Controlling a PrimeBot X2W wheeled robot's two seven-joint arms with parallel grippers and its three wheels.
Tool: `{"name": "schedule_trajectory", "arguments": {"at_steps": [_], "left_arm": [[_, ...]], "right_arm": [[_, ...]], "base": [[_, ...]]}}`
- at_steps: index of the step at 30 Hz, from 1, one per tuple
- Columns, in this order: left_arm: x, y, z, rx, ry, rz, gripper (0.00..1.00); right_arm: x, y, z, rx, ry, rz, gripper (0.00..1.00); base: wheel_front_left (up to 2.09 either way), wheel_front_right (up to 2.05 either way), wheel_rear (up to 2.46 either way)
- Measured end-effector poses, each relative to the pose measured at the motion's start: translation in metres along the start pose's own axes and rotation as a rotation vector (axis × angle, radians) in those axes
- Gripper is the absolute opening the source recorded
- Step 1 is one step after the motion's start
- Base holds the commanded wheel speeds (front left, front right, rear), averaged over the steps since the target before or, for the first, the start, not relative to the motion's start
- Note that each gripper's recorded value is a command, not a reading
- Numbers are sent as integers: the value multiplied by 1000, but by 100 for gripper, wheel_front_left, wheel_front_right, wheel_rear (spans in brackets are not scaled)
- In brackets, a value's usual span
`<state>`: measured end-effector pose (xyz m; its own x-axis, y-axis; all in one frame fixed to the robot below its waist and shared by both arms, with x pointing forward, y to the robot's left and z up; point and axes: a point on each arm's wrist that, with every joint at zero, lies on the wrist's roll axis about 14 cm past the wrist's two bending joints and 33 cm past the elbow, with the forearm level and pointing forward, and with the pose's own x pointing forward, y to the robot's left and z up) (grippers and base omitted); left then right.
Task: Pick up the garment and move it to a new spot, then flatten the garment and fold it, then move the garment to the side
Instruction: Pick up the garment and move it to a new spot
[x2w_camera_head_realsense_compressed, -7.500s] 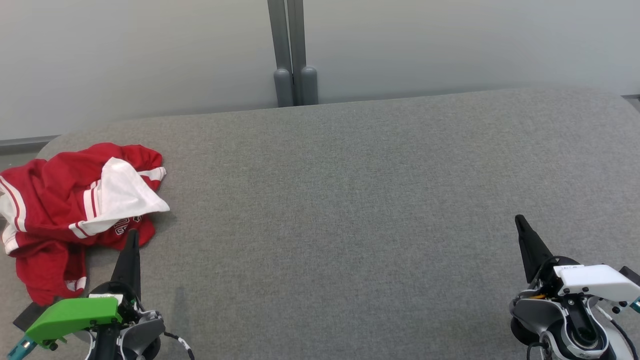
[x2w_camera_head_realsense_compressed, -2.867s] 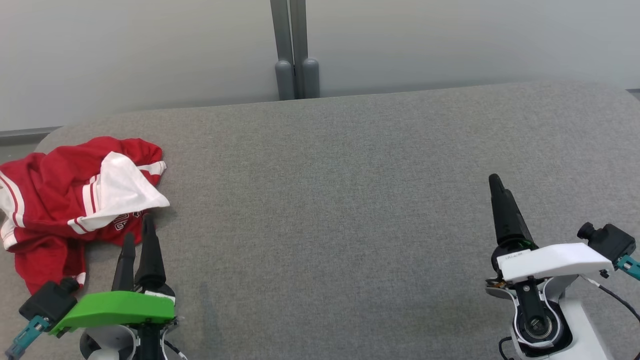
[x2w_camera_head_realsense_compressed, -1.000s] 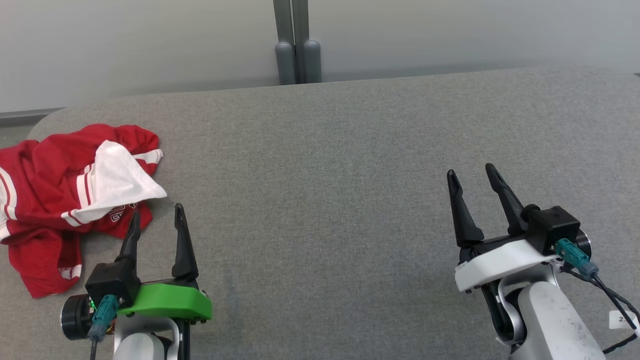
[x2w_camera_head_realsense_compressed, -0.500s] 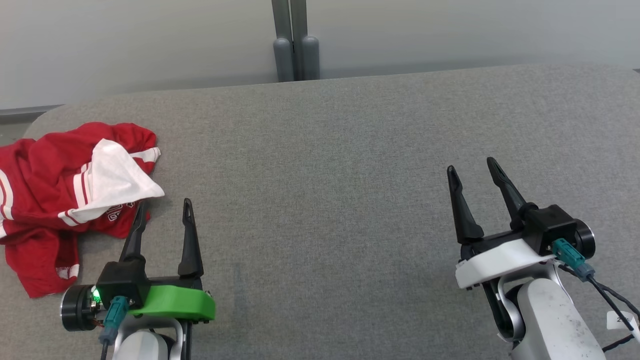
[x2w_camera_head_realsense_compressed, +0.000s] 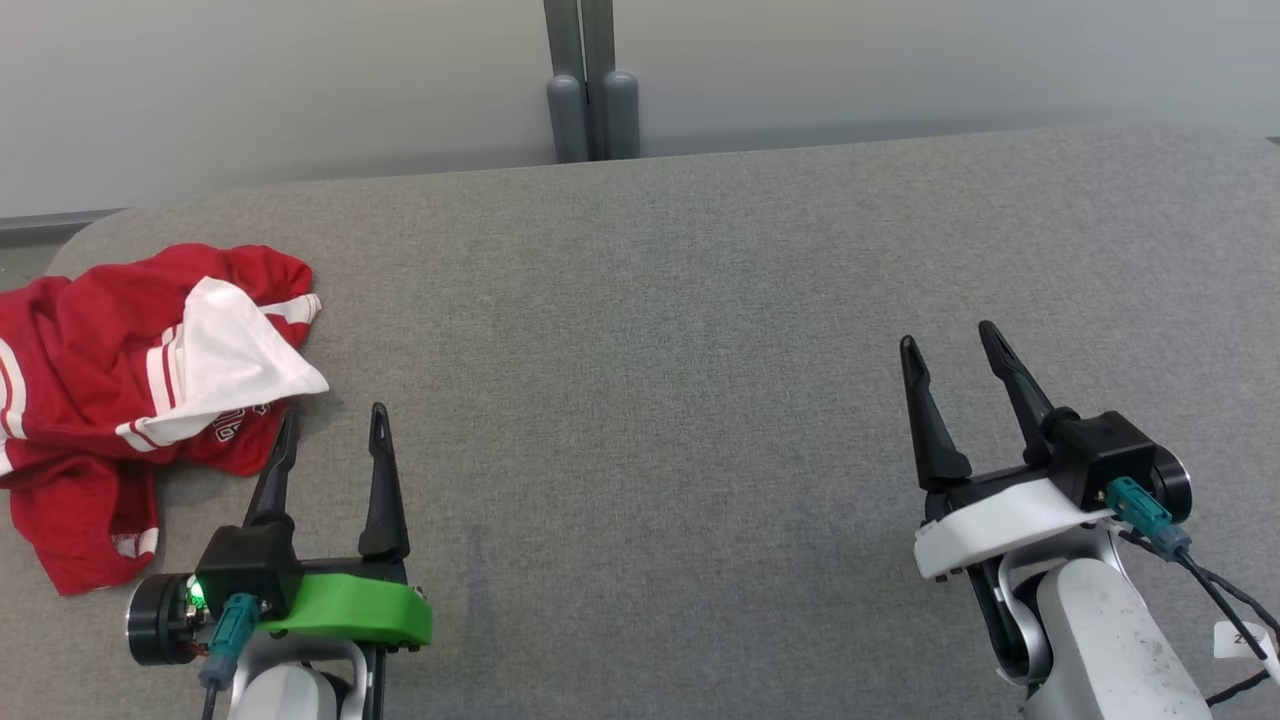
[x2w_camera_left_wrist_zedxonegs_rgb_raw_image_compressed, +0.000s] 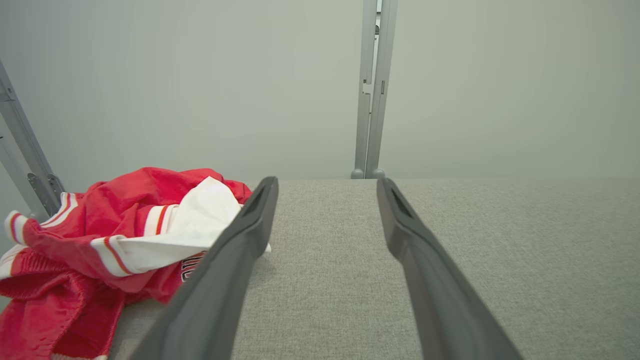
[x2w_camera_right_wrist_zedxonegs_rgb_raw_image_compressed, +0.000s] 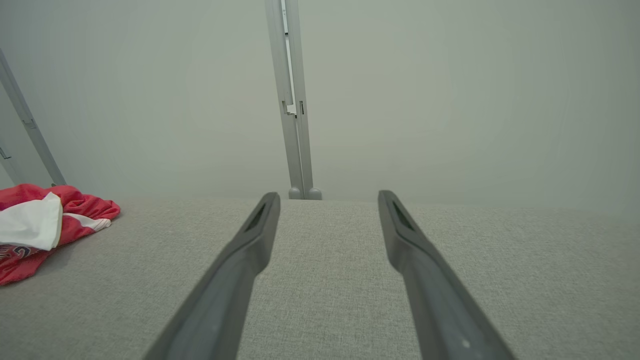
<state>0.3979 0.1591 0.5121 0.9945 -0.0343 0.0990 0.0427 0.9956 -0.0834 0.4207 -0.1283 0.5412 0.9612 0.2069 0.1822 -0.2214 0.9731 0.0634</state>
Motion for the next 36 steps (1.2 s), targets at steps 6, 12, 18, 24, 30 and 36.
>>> {"name": "schedule_trajectory", "arguments": {"at_steps": [6, 12, 18, 24, 30, 36], "left_arm": [[0, -1, -5, -3, 14, -2, 100], [1, -1, -6, -3, 19, -3, 100], [2, -1, -6, -3, 18, -5, 100], [2, -1, -7, -5, 20, -3, 100], [0, 1, -8, -9, 25, 2, 100], [-1, 3, -9, -11, 29, 8, 100]], "right_arm": [[1, -1, -1, 2, 3, -2, 100], [1, -1, -3, 7, 8, -4, 100], [1, -1, -4, 10, 10, -5, 100], [1, -1, -3, 17, 6, -5, 100], [2, -1, -1, 34, 1, -8, 100], [3, -1, -1, 40, 0, -10, 100]], "base": [[0, 0, 0], [0, 0, 0], [0, 0, 0], [0, 0, 0], [0, 0, 0], [0, 0, 0]]}}
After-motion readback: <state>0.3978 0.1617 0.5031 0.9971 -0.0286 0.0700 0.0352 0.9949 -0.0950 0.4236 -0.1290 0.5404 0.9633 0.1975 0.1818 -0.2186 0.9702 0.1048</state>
